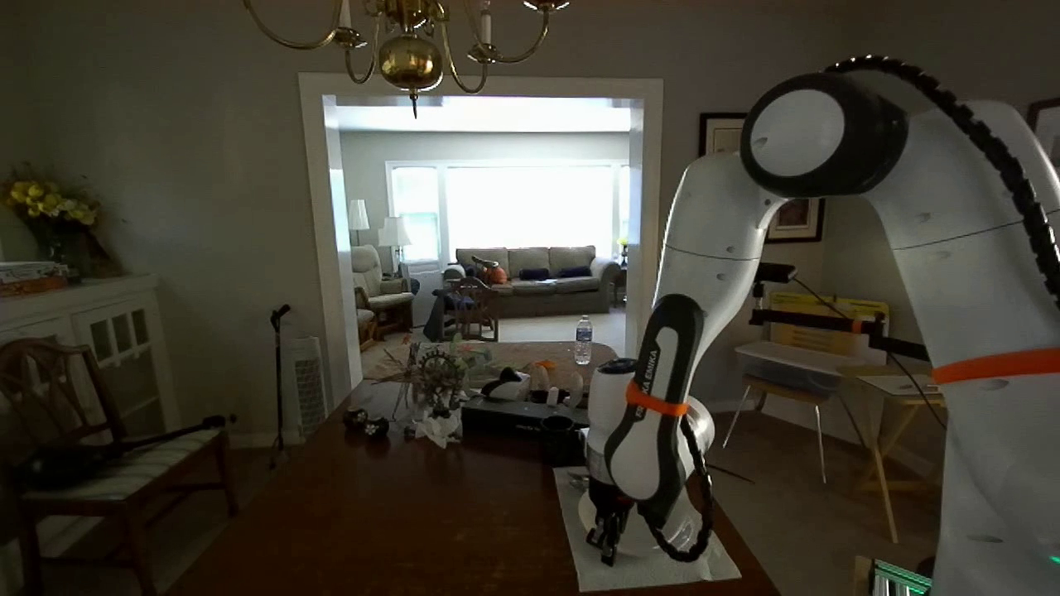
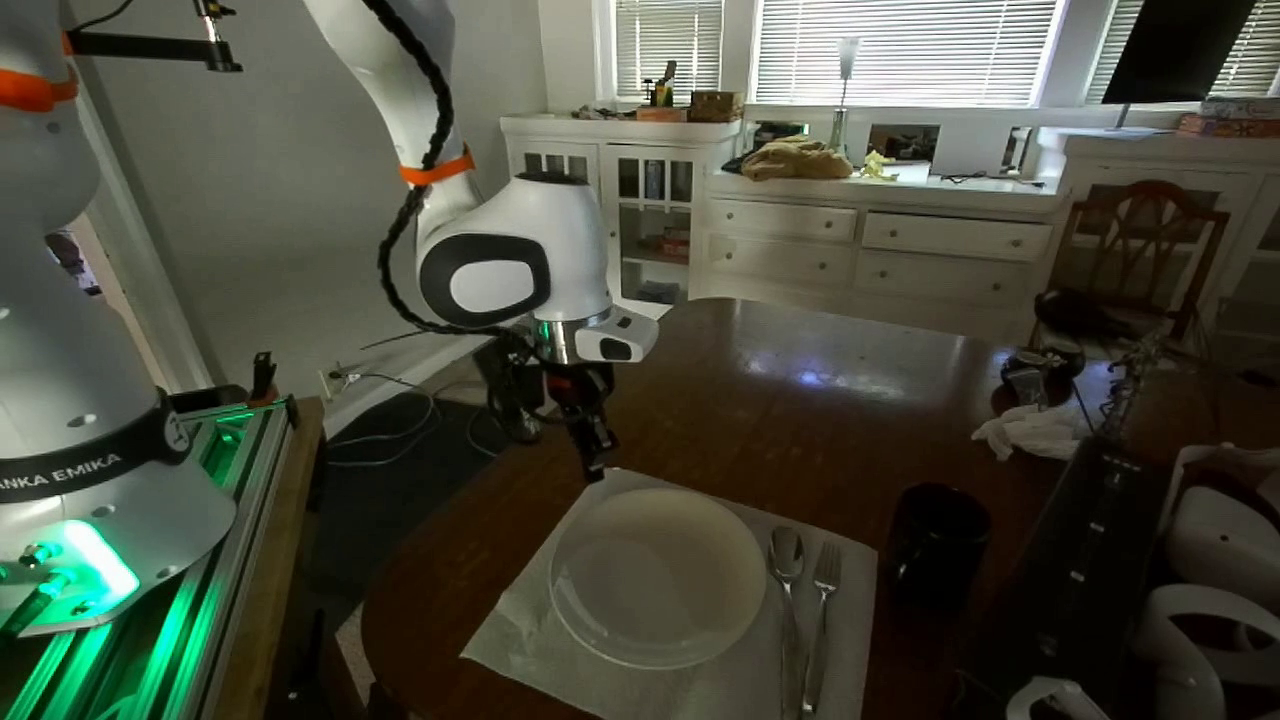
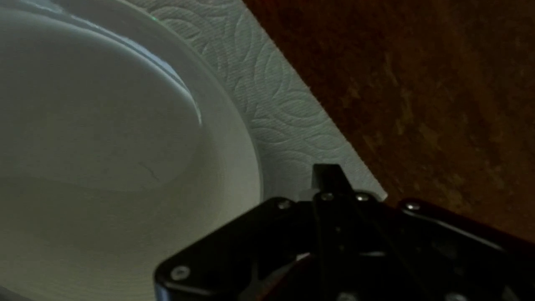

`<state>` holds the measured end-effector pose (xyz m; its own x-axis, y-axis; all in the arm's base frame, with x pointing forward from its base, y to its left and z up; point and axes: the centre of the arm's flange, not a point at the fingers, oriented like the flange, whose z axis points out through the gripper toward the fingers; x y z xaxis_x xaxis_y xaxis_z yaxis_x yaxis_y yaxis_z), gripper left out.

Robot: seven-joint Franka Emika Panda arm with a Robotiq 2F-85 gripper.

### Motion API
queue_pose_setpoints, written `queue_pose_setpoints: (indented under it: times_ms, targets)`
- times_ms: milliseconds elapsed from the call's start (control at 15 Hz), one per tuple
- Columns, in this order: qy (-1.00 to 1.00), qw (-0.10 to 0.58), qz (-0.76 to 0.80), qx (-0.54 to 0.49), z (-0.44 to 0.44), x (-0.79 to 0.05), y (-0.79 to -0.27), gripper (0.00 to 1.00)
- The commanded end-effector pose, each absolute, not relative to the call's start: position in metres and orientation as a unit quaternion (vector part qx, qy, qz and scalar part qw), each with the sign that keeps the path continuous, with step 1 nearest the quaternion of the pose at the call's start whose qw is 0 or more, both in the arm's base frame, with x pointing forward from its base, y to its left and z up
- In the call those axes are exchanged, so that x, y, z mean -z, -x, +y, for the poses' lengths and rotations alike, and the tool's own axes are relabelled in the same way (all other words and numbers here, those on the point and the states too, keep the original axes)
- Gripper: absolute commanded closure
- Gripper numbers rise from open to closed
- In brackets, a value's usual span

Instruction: Move the white towel to the left.

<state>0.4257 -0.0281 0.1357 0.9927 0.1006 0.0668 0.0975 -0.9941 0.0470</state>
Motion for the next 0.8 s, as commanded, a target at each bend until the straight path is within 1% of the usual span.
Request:
queue_pose_setpoints:
  times_ms: [0, 333, 733]
  targets:
    - [-0.998, 0.023, 0.049, -0.033, -0.029, -0.131, -0.425, 0.99]
    - [-0.998, 0.022, 0.049, -0.037, -0.029, -0.134, -0.427, 1.0]
    - [-0.998, 0.021, 0.036, -0.04, -0.029, -0.113, -0.445, 1.0]
